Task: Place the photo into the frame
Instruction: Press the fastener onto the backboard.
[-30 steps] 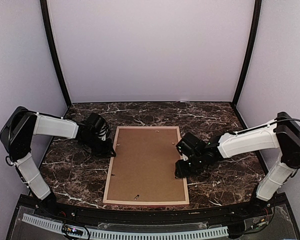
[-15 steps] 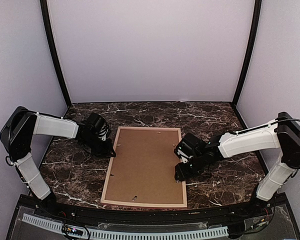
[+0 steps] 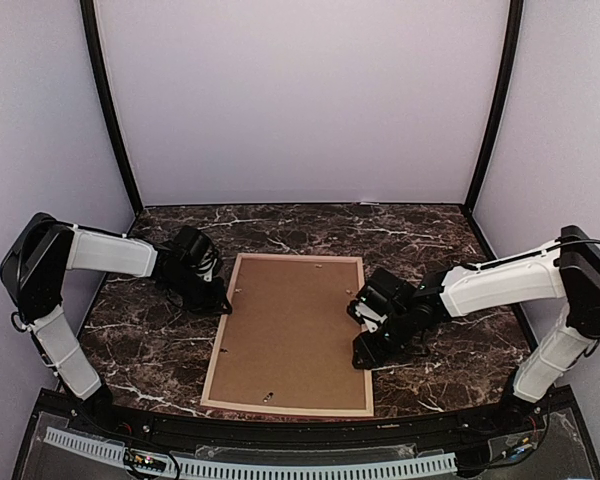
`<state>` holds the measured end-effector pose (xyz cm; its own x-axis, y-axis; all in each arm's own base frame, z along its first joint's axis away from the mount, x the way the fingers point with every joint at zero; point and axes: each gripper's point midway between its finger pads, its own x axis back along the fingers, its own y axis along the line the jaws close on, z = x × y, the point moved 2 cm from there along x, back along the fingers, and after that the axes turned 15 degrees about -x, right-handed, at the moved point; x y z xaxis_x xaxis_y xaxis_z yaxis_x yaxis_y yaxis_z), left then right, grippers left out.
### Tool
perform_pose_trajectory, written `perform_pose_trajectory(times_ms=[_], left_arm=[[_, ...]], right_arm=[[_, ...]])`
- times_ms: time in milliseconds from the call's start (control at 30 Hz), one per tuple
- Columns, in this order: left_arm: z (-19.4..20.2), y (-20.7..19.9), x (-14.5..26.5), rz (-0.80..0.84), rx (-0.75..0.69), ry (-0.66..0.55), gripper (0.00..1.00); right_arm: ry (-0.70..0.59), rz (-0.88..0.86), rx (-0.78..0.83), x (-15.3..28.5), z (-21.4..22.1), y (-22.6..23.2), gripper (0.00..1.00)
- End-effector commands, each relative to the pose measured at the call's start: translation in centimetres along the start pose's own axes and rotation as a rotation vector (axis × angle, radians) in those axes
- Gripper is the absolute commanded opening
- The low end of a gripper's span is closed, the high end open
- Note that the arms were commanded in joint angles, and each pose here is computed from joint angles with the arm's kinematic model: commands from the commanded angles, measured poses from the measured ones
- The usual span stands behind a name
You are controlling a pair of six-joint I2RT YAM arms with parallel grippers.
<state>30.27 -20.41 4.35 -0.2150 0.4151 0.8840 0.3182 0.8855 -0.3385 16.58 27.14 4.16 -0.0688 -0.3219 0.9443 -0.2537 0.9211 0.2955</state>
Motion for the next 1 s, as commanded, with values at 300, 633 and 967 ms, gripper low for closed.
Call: perform_pose_trajectory(times_ms=[300,633,967], left_arm=[[2.1,0.2,-0.1,-0.012,0.001,0.078,0.07],[2.2,0.1,0.0,-0.01,-0.001,0.077,0.07],[2.2,0.1,0.1,-0.01,0.008,0.065,0.07]], right_arm=[[0.111,0.06,-0.025,-1.1,2.4,-2.4,0.37],[0.085,-0.001,-0.068,-0.6,1.3,-2.3,0.28],[0.003,-0.138,-0.151,0.7,-1.4,-1.2,0.52]])
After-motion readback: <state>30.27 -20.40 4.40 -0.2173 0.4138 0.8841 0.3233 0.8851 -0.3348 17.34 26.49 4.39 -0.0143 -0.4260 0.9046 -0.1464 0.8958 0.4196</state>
